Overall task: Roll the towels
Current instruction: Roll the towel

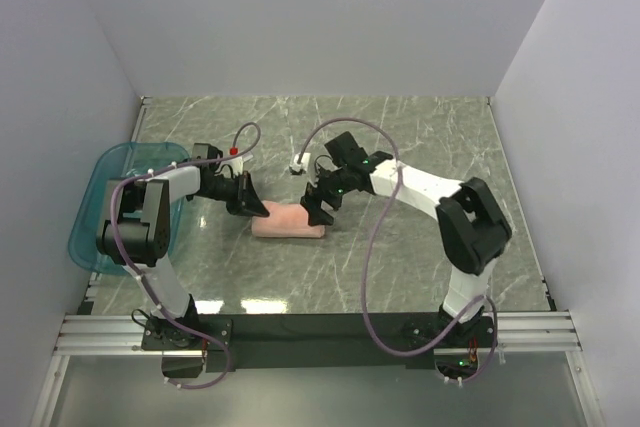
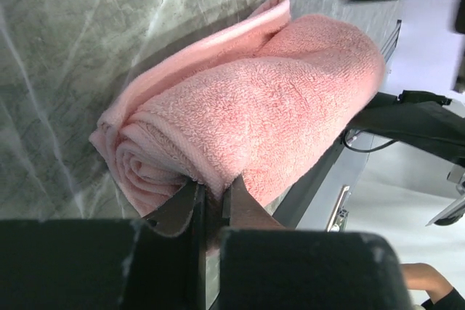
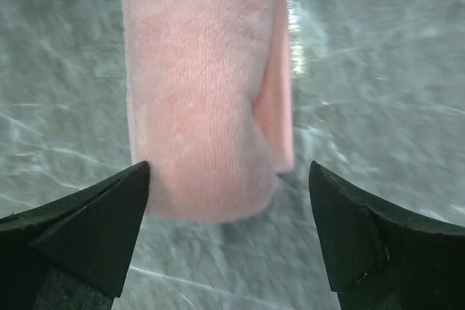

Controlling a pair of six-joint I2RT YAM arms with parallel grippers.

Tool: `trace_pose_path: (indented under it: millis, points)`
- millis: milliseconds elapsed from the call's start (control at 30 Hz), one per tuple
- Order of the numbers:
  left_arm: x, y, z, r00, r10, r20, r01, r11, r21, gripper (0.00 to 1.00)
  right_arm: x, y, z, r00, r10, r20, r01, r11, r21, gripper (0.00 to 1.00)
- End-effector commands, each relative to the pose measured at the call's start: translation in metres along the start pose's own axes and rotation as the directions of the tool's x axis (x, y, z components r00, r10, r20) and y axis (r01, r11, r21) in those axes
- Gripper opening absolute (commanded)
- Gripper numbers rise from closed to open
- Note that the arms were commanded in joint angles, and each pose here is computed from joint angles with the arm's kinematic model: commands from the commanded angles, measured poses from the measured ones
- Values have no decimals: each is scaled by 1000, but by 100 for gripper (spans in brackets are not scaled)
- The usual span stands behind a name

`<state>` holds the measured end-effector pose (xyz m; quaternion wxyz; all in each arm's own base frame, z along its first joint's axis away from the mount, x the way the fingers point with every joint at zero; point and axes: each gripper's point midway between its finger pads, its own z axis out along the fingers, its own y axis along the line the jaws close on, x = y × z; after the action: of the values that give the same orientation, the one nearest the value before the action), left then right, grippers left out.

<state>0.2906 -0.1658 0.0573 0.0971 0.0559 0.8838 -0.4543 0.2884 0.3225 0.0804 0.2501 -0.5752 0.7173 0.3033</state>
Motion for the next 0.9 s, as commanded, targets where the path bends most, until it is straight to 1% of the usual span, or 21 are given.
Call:
trace_pose_path:
  millis: [0, 33, 67, 133, 267, 333, 467, 633, 667, 733, 800, 833, 867]
  points:
    - [-5, 33, 0, 1000, 10, 9, -9, 988, -152, 1, -29, -17, -26, 979, -201, 18, 192, 955, 225, 95]
    - [-4, 33, 1, 1000, 7, 8, -6, 988, -151, 0, -34, -14, -27, 971, -237, 27, 224, 943, 245, 95]
    - [-3, 33, 1, 1000, 6, 7, -5, 989, -150, 0, -26, -11, -26, 964, -267, -1, 258, 932, 253, 95]
    - [-4, 33, 1, 1000, 5, 8, -4, 989, -149, 1, -33, 6, -24, 943, -334, 3, 323, 913, 250, 96]
    - [-4, 35, 2, 1000, -3, 4, 3, 989, -151, 1, -27, 29, -6, 906, -422, -35, 420, 884, 206, 96]
    - [-4, 36, 3, 1000, -5, 2, 6, 988, -154, 2, -27, 34, 5, 892, -448, -64, 451, 868, 209, 97]
    - [-4, 36, 3, 1000, -3, -4, 3, 989, -149, 4, -28, 23, 20, 887, -452, -99, 462, 854, 240, 97]
    - [-3, 35, 4, 1000, -9, 0, 9, 990, -143, 5, -4, 2, 41, 874, -446, -193, 484, 837, 256, 97]
    - [-3, 36, 4, 1000, -5, 1, 5, 990, -144, 5, 1, 1, 44, 867, -454, -207, 495, 835, 242, 91]
    - [-3, 35, 3, 1000, -2, 0, 2, 989, -145, 5, 13, 2, 51, 866, -444, -230, 490, 847, 209, 84]
    - [-4, 34, 3, 1000, 3, -4, -3, 990, -141, 6, 24, 5, 57, 866, -438, -242, 482, 860, 167, 69]
    - [-7, 33, 0, 1000, 11, 4, -10, 990, -138, 7, 29, 7, 58, 869, -428, -247, 471, 869, 151, 61]
    - [-9, 29, -1, 1000, 17, 7, -16, 992, -123, 9, 28, 7, 58, 877, -416, -241, 457, 878, 143, 41]
